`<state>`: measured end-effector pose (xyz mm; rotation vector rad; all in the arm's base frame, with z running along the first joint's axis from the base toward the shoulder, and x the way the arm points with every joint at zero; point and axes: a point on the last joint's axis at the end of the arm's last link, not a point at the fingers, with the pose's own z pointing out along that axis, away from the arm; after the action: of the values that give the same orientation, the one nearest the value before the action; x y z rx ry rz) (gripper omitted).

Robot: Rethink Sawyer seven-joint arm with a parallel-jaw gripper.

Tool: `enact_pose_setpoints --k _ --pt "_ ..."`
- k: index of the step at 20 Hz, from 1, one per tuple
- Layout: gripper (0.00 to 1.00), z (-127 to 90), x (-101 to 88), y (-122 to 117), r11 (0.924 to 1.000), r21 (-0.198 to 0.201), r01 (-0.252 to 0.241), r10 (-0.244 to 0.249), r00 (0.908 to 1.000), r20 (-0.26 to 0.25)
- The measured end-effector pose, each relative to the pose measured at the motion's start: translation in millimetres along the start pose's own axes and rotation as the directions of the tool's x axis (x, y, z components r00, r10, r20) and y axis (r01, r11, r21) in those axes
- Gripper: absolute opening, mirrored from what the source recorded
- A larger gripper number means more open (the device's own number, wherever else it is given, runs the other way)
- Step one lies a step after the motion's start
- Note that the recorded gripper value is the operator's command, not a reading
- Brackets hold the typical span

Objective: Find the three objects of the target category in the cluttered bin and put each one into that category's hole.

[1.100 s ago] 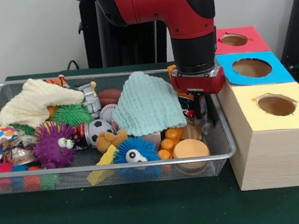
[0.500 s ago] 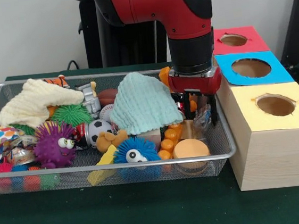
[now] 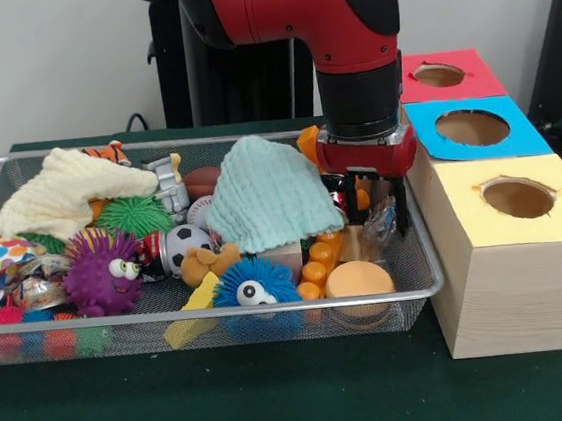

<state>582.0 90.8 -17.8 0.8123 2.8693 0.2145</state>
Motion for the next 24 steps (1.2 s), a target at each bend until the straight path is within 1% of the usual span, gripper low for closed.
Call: enact_pose_setpoints --k 9,20,21,24 --pt "1.00 8 9.0 -4 0.9998 0.016 0.006 -0.006 0.9999 -0.014" --pt "1.00 11 1.7 1 0.9998 0.013 0.018 -0.018 0.9996 0.022" --pt "0.00 11 2.3 4 0.9997 0.011 0.023 -0.023 0.9994 0.025" --pt "0.00 11 2.3 6 0.9996 0.009 0.025 -0.025 0.9994 0.026"
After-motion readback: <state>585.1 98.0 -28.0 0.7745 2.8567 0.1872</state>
